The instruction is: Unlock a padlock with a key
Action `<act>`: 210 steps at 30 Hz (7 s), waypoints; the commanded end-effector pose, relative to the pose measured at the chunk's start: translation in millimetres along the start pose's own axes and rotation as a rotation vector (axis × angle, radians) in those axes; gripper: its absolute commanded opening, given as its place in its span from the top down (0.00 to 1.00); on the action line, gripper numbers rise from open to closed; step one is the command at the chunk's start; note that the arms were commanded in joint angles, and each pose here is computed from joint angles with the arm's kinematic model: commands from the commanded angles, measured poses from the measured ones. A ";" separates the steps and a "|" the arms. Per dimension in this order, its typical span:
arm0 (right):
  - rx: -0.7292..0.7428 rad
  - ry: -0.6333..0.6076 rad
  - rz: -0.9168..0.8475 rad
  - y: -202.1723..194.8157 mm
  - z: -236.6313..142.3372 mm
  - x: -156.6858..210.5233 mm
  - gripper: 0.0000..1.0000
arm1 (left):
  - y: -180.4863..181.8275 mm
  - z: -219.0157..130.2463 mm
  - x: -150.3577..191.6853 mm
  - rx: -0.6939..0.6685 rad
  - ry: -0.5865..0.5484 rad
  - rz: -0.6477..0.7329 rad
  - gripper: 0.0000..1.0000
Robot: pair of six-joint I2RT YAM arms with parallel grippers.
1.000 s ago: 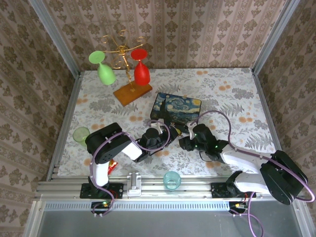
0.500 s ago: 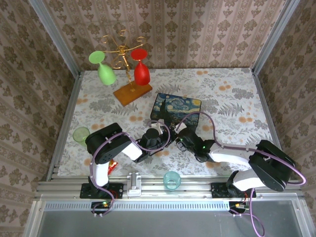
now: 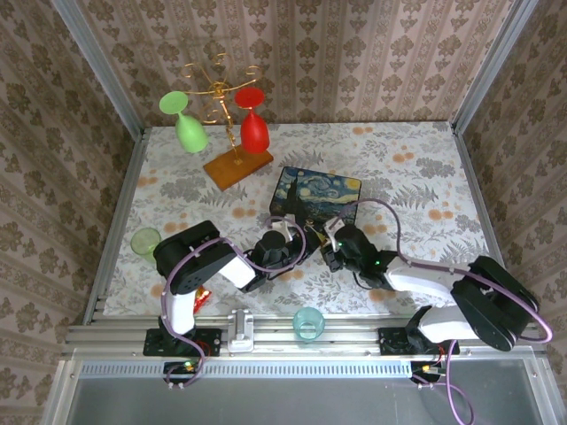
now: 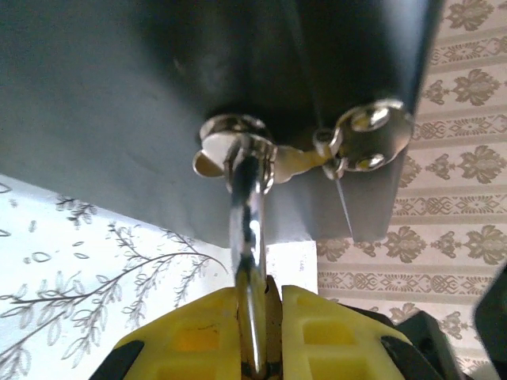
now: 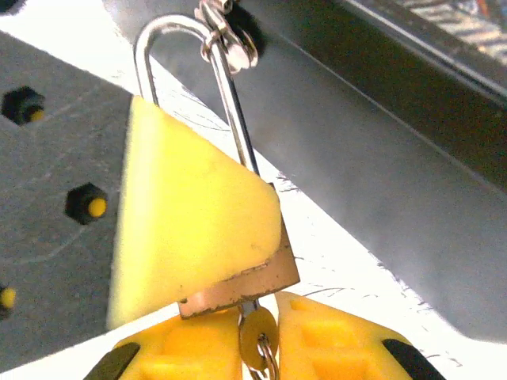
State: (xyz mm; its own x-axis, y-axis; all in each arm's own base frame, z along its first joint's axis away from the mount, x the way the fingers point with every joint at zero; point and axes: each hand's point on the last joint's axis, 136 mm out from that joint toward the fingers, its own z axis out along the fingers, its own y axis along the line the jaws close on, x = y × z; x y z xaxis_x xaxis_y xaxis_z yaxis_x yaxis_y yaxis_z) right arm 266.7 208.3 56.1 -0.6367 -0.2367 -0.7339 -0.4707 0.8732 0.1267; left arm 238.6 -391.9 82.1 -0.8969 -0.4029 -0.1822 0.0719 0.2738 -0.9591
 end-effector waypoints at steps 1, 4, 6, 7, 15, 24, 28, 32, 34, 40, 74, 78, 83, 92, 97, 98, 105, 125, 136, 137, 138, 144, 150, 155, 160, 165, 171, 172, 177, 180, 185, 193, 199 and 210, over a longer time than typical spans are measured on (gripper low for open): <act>-0.220 -0.063 0.172 25.3 -12.3 -16.2 0.83 | -28.6 -2.4 -1.5 0.100 -0.006 0.020 0.94; -0.291 -0.052 0.216 31.7 -17.6 -13.9 0.84 | -23.5 -3.5 -2.3 0.088 -0.006 0.017 0.90; -0.310 -0.036 0.244 29.7 -19.0 -8.6 0.85 | -20.4 -5.1 -3.9 0.080 -0.014 0.022 0.81; -0.315 -0.025 0.263 27.4 -19.3 -5.0 0.85 | -17.8 -6.6 -4.5 0.072 -0.018 0.033 0.79; -0.376 0.047 0.380 27.1 -13.2 12.2 0.87 | 10.8 -19.2 -15.1 -0.008 -0.068 0.074 0.69; -0.410 0.046 0.467 25.8 -9.4 18.6 0.88 | 47.8 -20.9 -13.5 -0.113 -0.051 0.133 0.82; -0.395 0.065 0.502 22.7 -6.6 22.4 0.87 | 54.6 -17.5 -9.6 -0.144 -0.023 0.156 0.86; -0.390 0.110 0.578 21.6 -3.0 30.7 0.85 | 52.6 -21.6 -13.7 -0.175 -0.024 0.204 0.86; -0.323 0.142 0.632 12.1 0.3 41.7 0.84 | 46.7 -24.3 -17.5 -0.192 -0.023 0.248 0.85; -0.258 0.206 0.756 4.3 4.3 62.5 0.84 | 40.7 -31.5 -27.3 -0.336 0.009 0.455 0.79; -0.065 0.280 0.792 -24.0 26.0 104.9 0.62 | 81.9 -15.9 -32.5 -0.419 0.047 0.492 0.82; 0.013 0.234 0.719 -37.7 18.6 85.0 0.60 | 83.7 -19.2 -33.3 -0.416 0.041 0.480 0.82; 0.081 0.188 0.614 -48.3 12.9 52.6 0.57 | 74.6 -28.8 -37.2 -0.403 0.030 0.497 0.82; 0.011 0.080 0.537 -27.3 14.6 7.4 0.55 | 50.8 -49.4 -41.6 -0.370 -0.006 0.497 0.75; -0.049 0.031 0.490 -13.4 20.9 -15.6 0.53 | 47.9 -56.0 -46.8 -0.355 -0.022 0.490 0.74; -0.058 0.020 0.481 -10.4 20.9 -19.8 0.53 | 45.9 -58.6 -49.9 -0.357 -0.032 0.494 0.73; -0.095 -0.045 0.468 -0.6 29.0 -44.8 0.51 | 23.3 -72.8 -65.6 -0.394 -0.052 0.599 0.73; -0.164 -0.079 0.543 -1.4 57.7 -57.4 0.67 | 6.0 -75.5 -78.1 -0.386 -0.058 0.636 0.72; -0.159 -0.081 0.572 -4.3 61.7 -47.7 0.92 | -1.3 -72.6 -81.5 -0.373 -0.065 0.648 0.72; -0.162 -0.091 0.580 -4.5 61.3 -48.8 0.93 | -3.6 -71.8 -82.1 -0.374 -0.063 0.658 0.72; -0.161 -0.095 0.591 -5.1 61.0 -48.7 0.94 | -6.8 -71.1 -83.5 -0.377 -0.064 0.671 0.72; -0.086 -0.080 0.692 -18.2 62.3 -36.7 1.00 | -35.0 -64.6 -95.5 -0.406 -0.062 0.808 0.72; -0.047 -0.071 0.776 -24.8 60.7 -27.6 1.00 | -48.3 -37.4 -103.8 -0.456 -0.001 0.998 0.70; -0.023 -0.075 0.825 -28.0 60.7 -20.1 1.00 | -42.5 1.8 -113.0 -0.475 0.101 1.125 0.70; 0.000 -0.086 0.856 -29.5 61.3 -17.4 1.00 | -8.9 35.4 -119.8 -0.575 0.201 1.188 0.69; 0.036 -0.089 0.877 -35.0 60.1 -11.0 1.00 | 19.8 34.2 -123.5 -0.709 0.239 1.184 0.70; 0.183 -0.168 0.858 -53.4 35.3 -13.8 1.00 | 43.0 23.4 -112.3 -0.709 0.278 1.096 0.73; 0.195 -0.187 0.873 -56.6 32.6 -14.9 1.00 | 46.1 23.0 -111.0 -0.709 0.281 1.083 0.74; 0.198 -0.230 0.952 -60.9 32.4 -16.0 1.00 | 57.8 22.9 -98.6 -0.700 0.311 1.038 0.77; 0.206 -0.257 1.013 -65.0 31.8 -11.4 1.00 | 64.6 19.7 -91.1 -0.706 0.323 1.021 0.79; 0.216 -0.325 1.090 -70.0 27.3 -9.5 1.00 | 78.2 13.4 -81.8 -0.730 0.333 1.020 0.81; 0.260 -0.410 1.181 -81.6 18.1 -7.1 1.00 | 89.9 7.2 -78.5 -0.737 0.318 1.020 0.82; 0.244 -0.457 1.220 -85.2 13.7 -11.6 1.00 | 101.1 3.9 -75.4 -0.747 0.325 1.016 0.86; 0.296 -0.482 1.278 -104.0 5.9 -5.7 1.00 | 125.1 -12.3 -77.0 -0.785 0.300 1.011 0.89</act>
State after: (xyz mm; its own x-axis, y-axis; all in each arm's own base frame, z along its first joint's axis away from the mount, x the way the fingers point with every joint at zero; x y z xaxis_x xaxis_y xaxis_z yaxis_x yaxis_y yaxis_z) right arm 325.9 170.7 54.0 -0.3885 0.8615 -0.3271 0.3504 0.4664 0.8122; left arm 354.0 -393.5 103.2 -0.4145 0.2423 -0.8772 0.6718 0.7317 -0.1153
